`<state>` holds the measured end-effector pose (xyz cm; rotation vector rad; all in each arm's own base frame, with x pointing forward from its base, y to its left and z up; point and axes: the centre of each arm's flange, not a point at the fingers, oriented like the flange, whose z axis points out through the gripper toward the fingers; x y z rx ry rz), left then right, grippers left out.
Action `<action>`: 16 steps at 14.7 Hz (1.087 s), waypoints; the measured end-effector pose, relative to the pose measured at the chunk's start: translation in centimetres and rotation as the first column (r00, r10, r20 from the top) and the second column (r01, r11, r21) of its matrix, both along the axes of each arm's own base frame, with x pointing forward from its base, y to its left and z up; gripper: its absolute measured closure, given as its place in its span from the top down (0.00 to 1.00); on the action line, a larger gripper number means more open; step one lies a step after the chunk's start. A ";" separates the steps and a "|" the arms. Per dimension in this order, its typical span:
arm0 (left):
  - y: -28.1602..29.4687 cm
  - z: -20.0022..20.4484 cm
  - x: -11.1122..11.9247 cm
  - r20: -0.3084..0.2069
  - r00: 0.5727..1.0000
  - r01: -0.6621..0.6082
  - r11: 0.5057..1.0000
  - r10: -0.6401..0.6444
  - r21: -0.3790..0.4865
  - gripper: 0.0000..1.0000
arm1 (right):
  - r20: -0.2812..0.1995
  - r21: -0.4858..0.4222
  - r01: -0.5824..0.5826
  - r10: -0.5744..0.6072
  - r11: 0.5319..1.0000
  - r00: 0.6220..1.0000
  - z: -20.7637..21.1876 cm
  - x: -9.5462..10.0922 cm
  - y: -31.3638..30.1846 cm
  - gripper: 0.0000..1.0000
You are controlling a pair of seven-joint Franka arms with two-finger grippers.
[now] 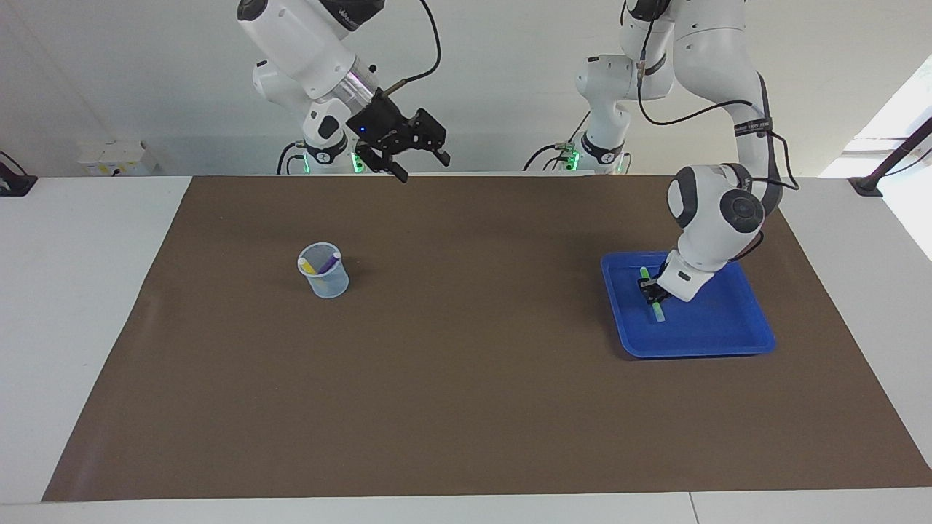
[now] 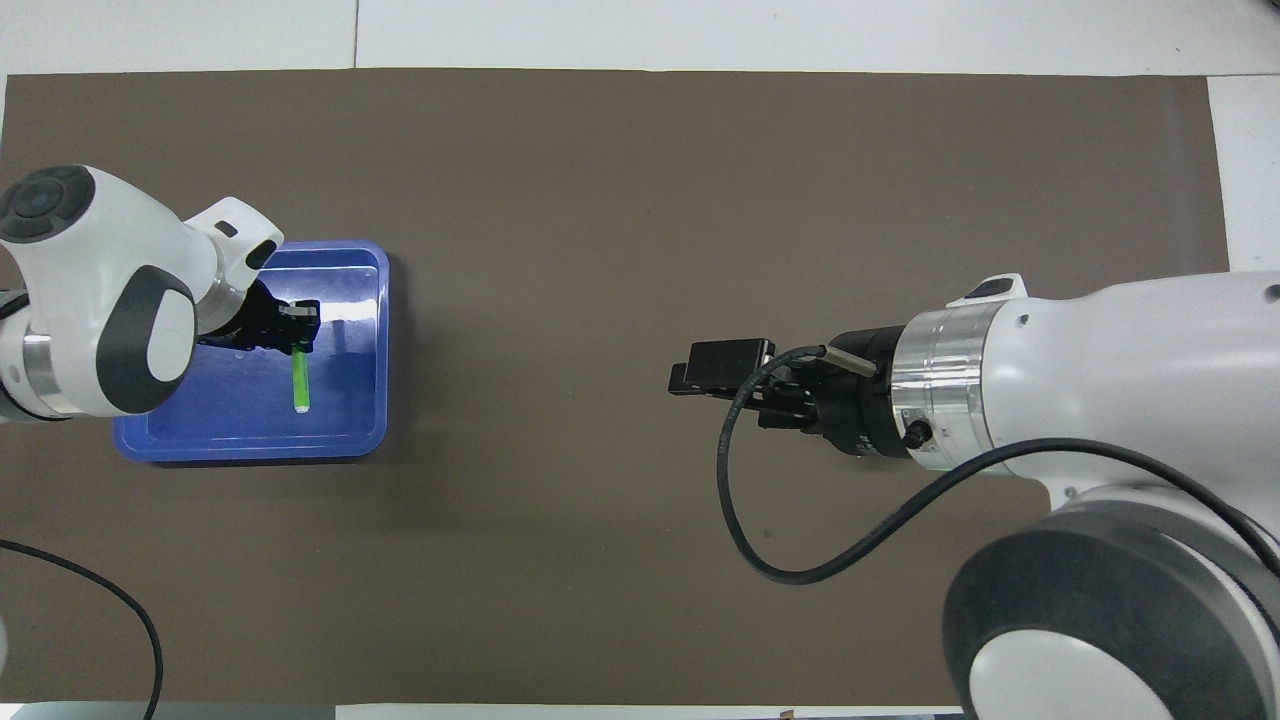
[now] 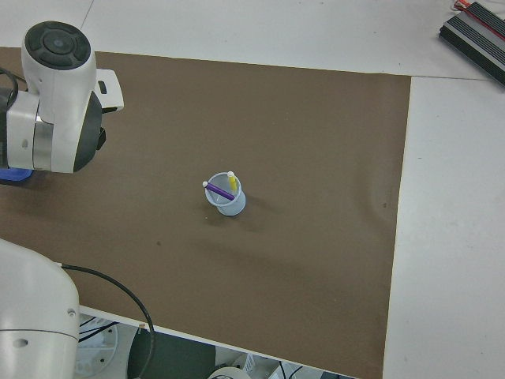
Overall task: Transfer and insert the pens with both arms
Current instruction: 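Lift the green pen with the left gripper toward the right gripper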
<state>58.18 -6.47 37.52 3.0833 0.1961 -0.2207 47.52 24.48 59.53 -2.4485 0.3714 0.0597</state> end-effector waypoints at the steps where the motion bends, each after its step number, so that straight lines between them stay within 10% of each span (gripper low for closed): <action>1: -0.3 2.4 0.0 -0.011 0.998 -0.070 0.997 0.070 -0.027 0.17 | -0.014 0.010 0.018 -0.017 1.000 1.000 -0.1 0.0 0.2 1.00; 5: -2.1 10.8 -0.7 -0.096 0.921 -0.386 0.915 0.376 -0.116 0.17 | -0.032 0.072 0.073 -0.071 0.995 0.997 -0.1 0.4 0.0 1.00; 16: -13.8 20.6 -6.0 -0.422 0.475 -0.872 0.478 0.772 -0.106 0.17 | -0.024 0.165 0.201 -0.200 0.966 0.980 0.3 -0.3 3.2 1.00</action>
